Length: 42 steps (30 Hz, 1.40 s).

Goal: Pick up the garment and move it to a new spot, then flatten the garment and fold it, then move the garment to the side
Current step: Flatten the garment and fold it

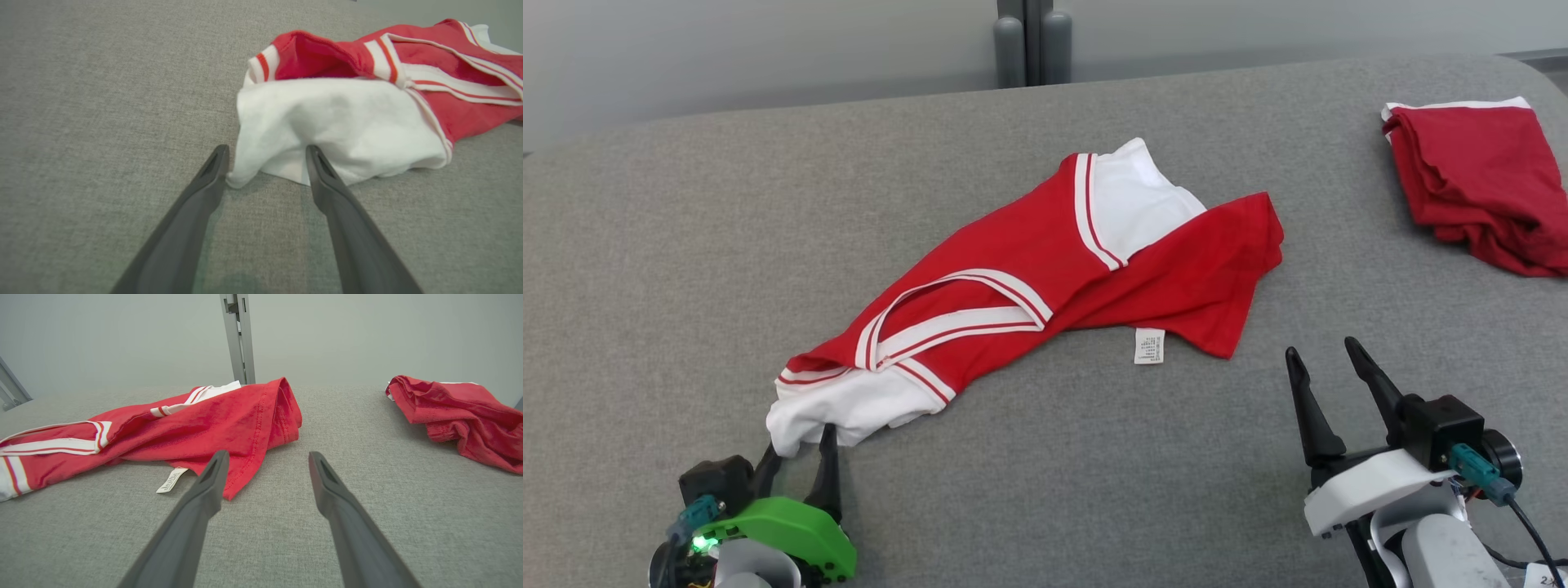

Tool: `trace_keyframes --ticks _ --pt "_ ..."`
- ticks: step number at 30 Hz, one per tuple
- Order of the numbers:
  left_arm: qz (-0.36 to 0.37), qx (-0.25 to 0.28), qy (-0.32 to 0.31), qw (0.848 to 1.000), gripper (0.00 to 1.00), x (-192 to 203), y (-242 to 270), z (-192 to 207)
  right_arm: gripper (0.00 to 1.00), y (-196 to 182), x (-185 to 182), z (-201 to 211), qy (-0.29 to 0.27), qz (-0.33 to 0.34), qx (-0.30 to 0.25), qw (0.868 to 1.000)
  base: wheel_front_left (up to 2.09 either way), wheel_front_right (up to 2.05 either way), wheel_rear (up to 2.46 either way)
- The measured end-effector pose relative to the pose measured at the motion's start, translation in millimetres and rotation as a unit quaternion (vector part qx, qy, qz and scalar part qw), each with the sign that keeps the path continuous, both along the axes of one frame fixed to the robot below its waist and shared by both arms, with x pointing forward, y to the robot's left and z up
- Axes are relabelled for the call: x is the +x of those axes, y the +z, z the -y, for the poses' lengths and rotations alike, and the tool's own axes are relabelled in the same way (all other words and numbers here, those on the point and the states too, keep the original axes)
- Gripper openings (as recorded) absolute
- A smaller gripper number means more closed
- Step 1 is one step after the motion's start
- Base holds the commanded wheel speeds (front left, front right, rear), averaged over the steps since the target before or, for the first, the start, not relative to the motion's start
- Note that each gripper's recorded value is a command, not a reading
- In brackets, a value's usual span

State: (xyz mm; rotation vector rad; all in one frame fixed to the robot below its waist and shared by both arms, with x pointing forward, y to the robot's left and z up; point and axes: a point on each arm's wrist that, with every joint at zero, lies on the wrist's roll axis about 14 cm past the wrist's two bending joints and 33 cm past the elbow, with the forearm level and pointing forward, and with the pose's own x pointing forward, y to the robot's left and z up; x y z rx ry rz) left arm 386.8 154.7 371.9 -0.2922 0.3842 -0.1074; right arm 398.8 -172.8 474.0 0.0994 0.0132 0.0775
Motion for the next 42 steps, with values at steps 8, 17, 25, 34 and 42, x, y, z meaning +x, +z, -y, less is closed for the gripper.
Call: trace_keyframes --ticks 8,17,25,34,42 --pt "0.023 -0.024 0.002 0.999 0.0 5 14 0 1.0 -7 15 -15 0.022 -0.01 -0.004 1.0 0.0 0.0 0.0" --pt "0.052 -0.034 0.005 0.998 0.0 -4 30 -3 1.0 -45 35 -36 0.048 -0.078 0.009 0.996 0.0 0.0 0.0" --pt "0.072 -0.03 0.011 0.997 0.0 -4 41 -9 1.0 -77 51 -48 0.061 -0.143 0.007 0.988 0.0 0.0 0.0" --pt "0.076 -0.027 0.011 0.997 0.0 -3 42 -9 0.0 -83 57 -62 0.093 -0.158 -0.018 0.983 0.0 0.0 0.0" --pt "0.117 -0.045 0.0 0.992 0.0 7 69 -1 0.0 -50 63 -62 0.087 -0.107 0.003 0.99 0.0 0.0 0.0"
